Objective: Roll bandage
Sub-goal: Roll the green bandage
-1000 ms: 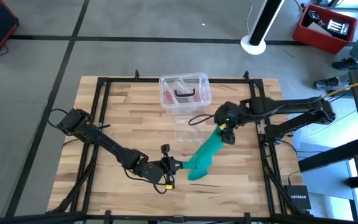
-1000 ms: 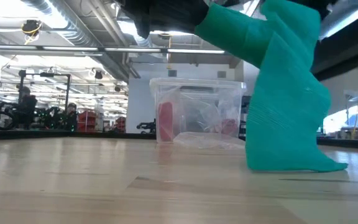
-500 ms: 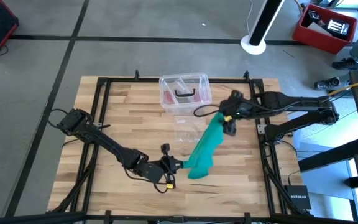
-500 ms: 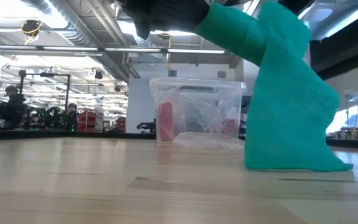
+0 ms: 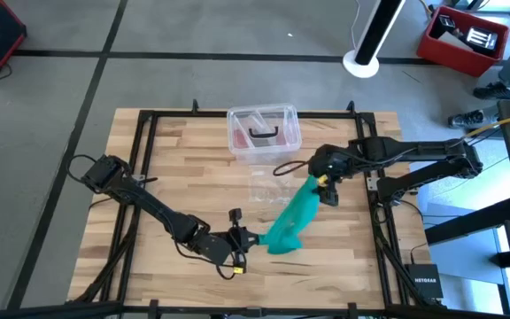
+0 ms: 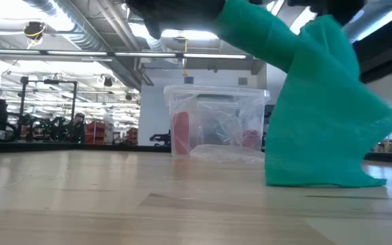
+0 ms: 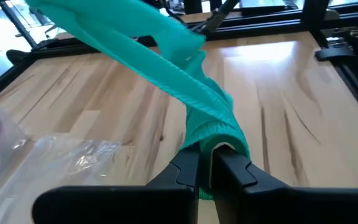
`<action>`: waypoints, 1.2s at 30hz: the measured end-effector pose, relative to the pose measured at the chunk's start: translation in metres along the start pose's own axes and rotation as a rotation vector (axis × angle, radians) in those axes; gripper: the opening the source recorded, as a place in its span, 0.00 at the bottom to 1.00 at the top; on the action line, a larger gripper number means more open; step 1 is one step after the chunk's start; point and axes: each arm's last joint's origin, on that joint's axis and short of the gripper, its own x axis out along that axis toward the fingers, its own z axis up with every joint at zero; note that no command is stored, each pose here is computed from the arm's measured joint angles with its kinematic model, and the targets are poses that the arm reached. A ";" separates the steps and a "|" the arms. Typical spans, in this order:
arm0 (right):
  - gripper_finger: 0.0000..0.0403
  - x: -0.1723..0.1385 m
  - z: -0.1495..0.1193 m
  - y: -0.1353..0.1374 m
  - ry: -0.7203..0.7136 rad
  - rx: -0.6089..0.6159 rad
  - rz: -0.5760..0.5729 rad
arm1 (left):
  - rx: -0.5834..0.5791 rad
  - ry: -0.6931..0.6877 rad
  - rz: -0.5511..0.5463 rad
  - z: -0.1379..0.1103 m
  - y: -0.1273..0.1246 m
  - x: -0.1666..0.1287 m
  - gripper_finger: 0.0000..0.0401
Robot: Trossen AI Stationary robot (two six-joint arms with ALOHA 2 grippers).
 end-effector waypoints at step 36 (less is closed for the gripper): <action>0.75 -0.017 0.028 0.011 -0.144 -0.025 0.277 | -0.029 0.074 0.036 -0.009 0.003 0.001 0.04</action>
